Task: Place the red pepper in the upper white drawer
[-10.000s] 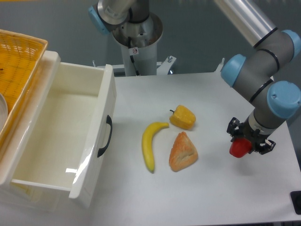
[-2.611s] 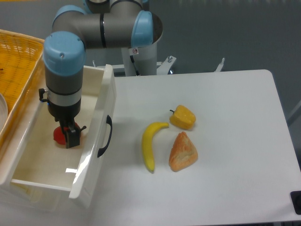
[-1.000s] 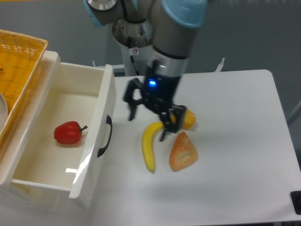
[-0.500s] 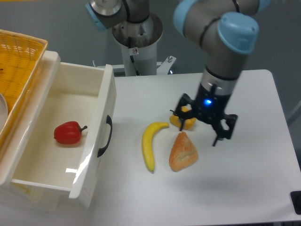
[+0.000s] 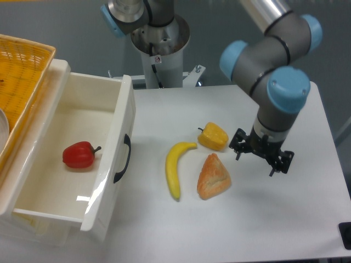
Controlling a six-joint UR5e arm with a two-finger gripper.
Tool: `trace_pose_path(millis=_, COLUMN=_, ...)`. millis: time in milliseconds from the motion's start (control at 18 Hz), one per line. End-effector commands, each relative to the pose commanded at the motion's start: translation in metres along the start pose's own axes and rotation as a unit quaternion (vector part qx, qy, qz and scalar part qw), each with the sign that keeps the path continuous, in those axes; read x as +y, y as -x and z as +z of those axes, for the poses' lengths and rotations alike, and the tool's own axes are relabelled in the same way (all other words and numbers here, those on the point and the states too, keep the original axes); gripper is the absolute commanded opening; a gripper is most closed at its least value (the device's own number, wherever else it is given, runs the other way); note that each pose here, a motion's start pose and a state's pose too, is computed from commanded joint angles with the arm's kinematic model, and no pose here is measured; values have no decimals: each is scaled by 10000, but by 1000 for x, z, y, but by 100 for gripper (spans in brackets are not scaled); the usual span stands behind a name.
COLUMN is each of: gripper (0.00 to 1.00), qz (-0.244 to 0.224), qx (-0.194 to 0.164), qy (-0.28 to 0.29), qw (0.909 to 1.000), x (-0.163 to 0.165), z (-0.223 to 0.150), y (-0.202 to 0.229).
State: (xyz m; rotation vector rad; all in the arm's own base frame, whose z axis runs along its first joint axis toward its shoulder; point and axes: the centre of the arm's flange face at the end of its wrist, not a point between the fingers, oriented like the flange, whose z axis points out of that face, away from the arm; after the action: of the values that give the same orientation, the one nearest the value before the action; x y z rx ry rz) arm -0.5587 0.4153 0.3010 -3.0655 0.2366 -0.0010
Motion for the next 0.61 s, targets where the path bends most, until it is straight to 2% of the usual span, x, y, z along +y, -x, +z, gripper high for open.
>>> trace_pose_path(millis=56, gripper=100, qz=113, qx=14, qy=6, qw=9999, x=15, z=1, y=7)
trace_pose_path(millis=167, gripper=100, qz=308, qx=88, qy=47, qw=9995, x=23, z=9, y=6)
trace_pose_path(millis=500, gripper=100, qz=460, qx=102, qy=110, qw=9988, x=17, z=18, y=6)
trace_pose_path(millis=611, gripper=100, qz=594, qx=63, qy=452, qw=9972, x=15, z=23, y=7)
